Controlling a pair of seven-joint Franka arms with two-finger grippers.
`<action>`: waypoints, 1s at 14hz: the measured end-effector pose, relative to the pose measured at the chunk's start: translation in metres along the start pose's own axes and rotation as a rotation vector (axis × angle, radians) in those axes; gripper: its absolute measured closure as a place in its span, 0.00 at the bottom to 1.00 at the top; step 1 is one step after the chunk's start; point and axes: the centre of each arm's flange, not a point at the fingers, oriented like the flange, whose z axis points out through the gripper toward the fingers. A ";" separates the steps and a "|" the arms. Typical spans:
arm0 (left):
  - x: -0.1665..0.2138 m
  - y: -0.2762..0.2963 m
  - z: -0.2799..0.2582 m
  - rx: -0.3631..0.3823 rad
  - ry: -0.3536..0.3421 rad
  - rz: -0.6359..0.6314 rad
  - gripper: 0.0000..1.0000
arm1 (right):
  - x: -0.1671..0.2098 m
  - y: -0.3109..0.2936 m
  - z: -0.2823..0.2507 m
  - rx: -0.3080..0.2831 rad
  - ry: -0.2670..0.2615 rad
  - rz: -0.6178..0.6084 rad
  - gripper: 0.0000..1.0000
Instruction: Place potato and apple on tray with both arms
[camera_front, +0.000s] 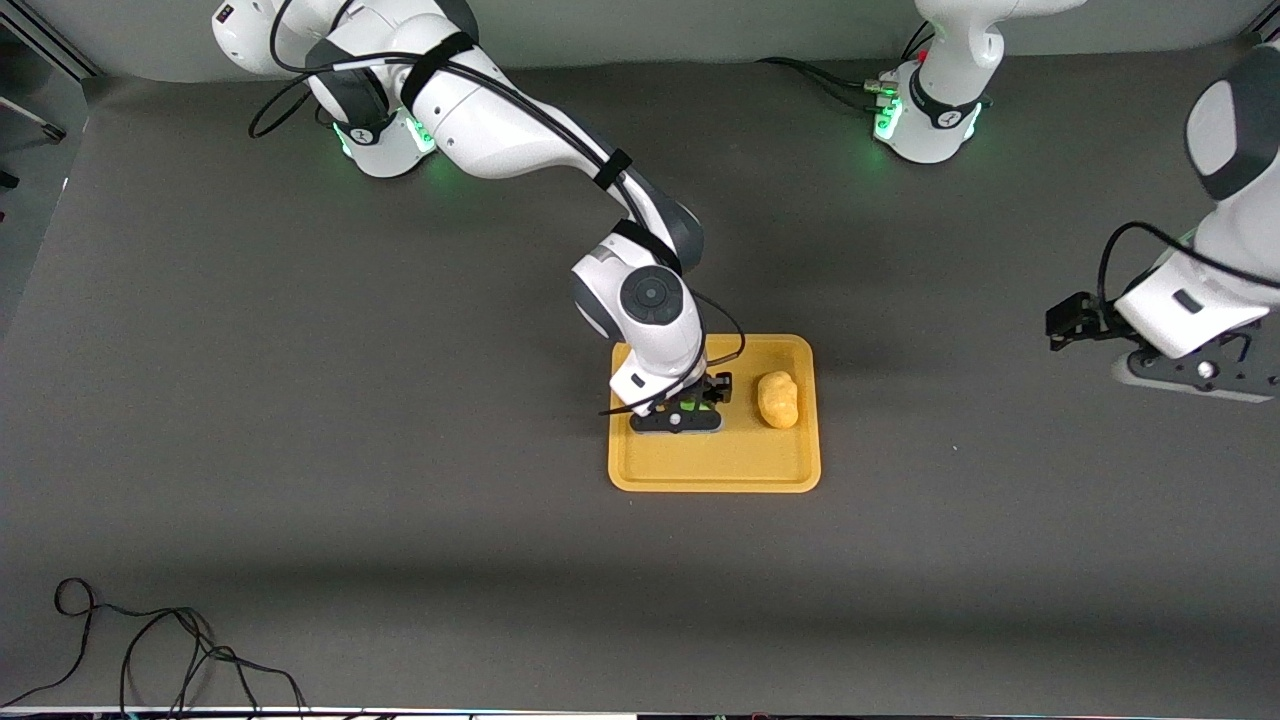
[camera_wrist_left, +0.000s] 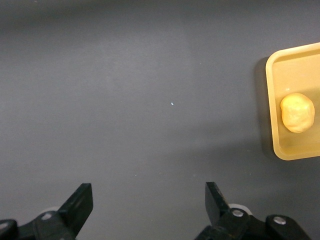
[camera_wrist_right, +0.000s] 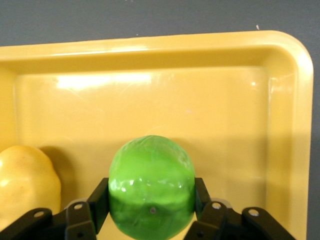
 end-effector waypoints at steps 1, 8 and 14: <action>-0.004 0.001 -0.006 0.001 0.010 -0.001 0.00 | 0.002 0.002 0.000 -0.004 -0.002 0.003 0.30; -0.033 0.010 -0.077 -0.021 0.061 -0.008 0.00 | -0.003 0.012 0.006 -0.079 -0.071 0.013 0.30; -0.032 0.007 -0.073 -0.061 0.044 -0.010 0.00 | 0.010 0.014 -0.018 -0.060 -0.042 0.075 0.00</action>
